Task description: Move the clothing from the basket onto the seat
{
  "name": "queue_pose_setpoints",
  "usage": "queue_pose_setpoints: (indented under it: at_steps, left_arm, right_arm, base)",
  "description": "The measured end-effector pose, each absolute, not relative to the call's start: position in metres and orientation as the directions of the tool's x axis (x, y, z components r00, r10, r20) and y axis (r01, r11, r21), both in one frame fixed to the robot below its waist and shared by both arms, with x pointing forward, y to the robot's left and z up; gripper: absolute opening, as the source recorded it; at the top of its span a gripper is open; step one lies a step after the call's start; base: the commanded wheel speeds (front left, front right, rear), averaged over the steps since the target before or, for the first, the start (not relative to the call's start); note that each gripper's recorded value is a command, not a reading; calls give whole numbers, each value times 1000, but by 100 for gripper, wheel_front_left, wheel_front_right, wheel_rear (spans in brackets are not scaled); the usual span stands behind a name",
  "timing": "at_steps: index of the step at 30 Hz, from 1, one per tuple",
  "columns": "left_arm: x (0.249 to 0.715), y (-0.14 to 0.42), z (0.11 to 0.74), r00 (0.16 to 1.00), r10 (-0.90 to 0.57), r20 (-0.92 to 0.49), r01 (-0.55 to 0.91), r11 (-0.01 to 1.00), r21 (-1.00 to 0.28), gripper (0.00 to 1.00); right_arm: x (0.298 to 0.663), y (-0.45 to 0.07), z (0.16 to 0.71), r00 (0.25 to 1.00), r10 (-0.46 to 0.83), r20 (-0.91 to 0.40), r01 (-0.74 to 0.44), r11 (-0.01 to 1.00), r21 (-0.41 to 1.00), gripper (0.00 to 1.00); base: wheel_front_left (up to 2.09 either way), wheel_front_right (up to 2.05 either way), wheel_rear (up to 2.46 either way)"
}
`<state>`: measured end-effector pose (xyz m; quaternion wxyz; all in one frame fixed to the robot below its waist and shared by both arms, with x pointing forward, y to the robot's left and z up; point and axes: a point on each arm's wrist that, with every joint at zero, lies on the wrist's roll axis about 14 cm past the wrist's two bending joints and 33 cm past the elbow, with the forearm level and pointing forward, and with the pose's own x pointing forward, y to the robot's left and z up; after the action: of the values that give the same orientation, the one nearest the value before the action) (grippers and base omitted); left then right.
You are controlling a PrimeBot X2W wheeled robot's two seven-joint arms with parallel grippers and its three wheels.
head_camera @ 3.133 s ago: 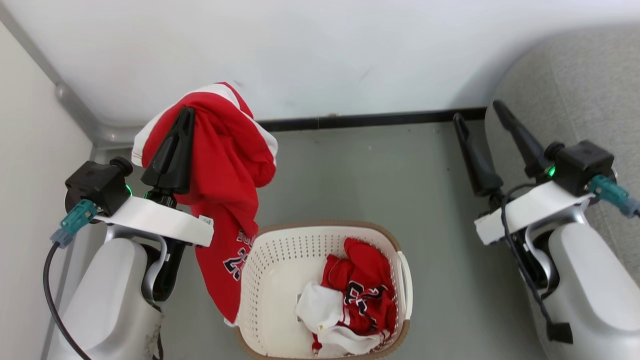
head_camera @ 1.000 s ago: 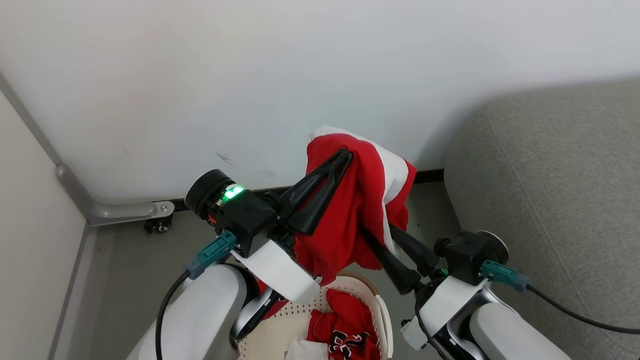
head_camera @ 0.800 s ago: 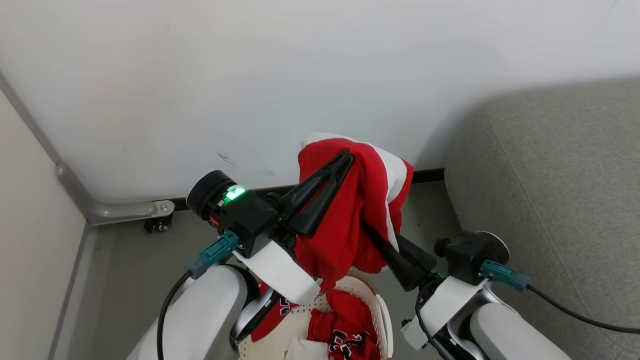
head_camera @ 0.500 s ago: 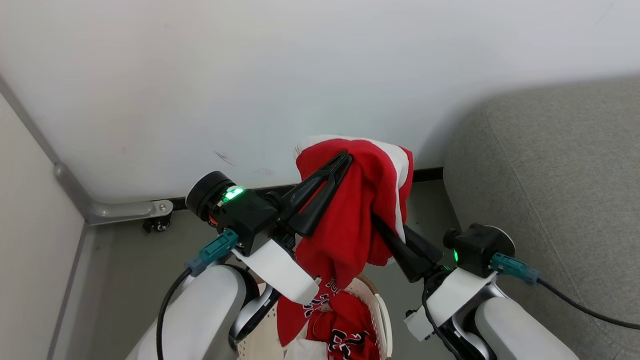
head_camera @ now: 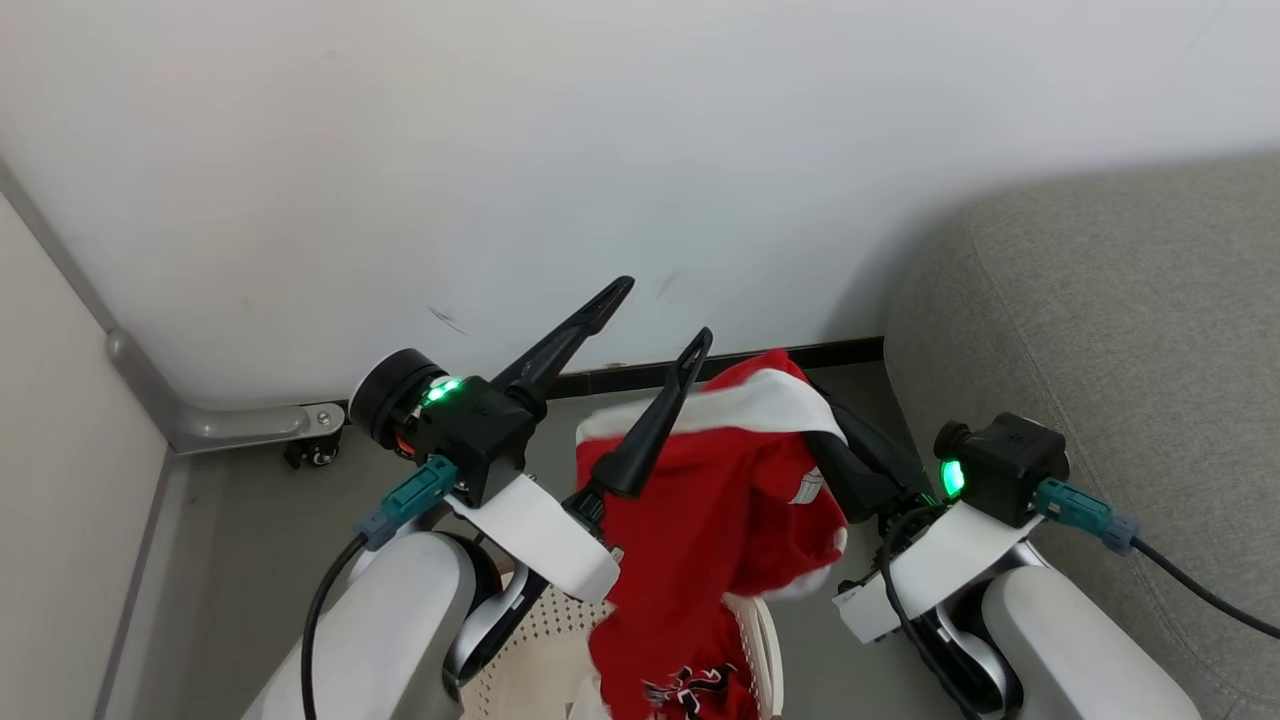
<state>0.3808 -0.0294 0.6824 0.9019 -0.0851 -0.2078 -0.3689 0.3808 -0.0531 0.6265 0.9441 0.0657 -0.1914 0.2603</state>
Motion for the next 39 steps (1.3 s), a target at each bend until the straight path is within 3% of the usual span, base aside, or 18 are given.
queue_pose_setpoints:
  at_steps: [12,18,39]
  left_arm:
    - [386,-26,674,667,-619,416,686,727,-17,100]
    - [385,-38,670,650,-642,407,713,701,-32,100]
    - [371,-106,650,510,-785,353,850,522,-66,100]
  right_arm:
    - [386,-76,637,807,413,423,-453,891,-6,0]
    - [390,-111,646,828,334,450,-357,934,-36,0]
    - [364,-209,653,872,66,486,-44,997,-56,0]
  base:
    - [0,0,0]
    - [0,0,0]
    - [0,0,0]
